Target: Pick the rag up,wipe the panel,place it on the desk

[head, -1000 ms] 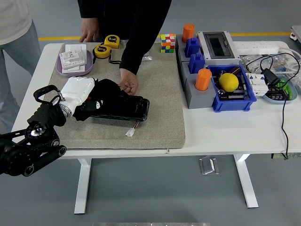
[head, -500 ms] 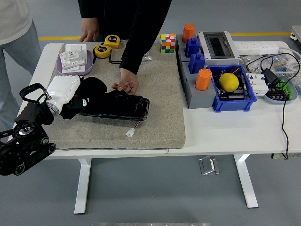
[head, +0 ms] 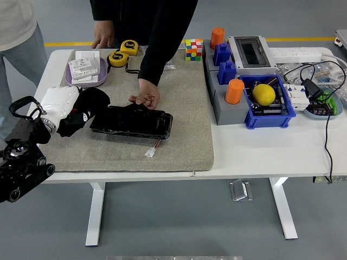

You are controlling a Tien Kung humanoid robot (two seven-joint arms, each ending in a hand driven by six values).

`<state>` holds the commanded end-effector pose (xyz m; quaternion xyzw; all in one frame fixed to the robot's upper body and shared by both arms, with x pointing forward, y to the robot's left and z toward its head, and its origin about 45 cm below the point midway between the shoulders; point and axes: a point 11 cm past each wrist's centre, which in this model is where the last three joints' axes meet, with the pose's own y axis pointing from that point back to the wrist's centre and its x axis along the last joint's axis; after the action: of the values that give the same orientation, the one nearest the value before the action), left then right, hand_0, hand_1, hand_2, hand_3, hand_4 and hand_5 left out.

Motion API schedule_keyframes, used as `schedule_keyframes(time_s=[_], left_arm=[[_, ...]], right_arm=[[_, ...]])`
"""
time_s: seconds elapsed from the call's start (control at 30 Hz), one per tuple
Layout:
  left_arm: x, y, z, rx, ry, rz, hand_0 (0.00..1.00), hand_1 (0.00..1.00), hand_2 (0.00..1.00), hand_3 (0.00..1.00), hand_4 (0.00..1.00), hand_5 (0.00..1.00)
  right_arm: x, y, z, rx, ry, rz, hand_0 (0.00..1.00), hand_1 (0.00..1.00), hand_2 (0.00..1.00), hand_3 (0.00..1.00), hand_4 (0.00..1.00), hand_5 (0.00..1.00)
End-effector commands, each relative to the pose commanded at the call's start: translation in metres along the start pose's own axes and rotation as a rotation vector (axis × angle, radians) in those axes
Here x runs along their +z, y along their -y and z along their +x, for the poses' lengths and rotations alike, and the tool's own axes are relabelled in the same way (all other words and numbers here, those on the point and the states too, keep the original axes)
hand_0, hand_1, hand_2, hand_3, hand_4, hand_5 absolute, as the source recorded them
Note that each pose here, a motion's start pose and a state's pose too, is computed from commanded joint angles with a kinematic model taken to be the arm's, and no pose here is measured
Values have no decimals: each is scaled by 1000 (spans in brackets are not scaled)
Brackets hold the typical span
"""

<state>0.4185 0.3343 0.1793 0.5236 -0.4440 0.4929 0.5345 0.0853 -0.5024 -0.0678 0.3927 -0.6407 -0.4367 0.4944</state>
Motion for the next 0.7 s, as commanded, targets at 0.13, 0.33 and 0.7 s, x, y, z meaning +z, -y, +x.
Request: schedule_keyframes(time_s=[0.13,0.33,0.7], left_arm=[[-9,-2,-1,3,-3,20,313,258,333,552,497,139],[-23,-3,2,15,-20,56,313,258,333,553,497,139],[-49,-7,-1,32,-57,113,314,259,340,551,497,139]], right_arm=[[1,0,-1,-1,0,-1,794,692,722,673,998,509],[2,1,-2,-2,-2,-4,793,693,722,674,998,510],[2,1,-5,-6,-2,-2,794,692,722,674,998,513]])
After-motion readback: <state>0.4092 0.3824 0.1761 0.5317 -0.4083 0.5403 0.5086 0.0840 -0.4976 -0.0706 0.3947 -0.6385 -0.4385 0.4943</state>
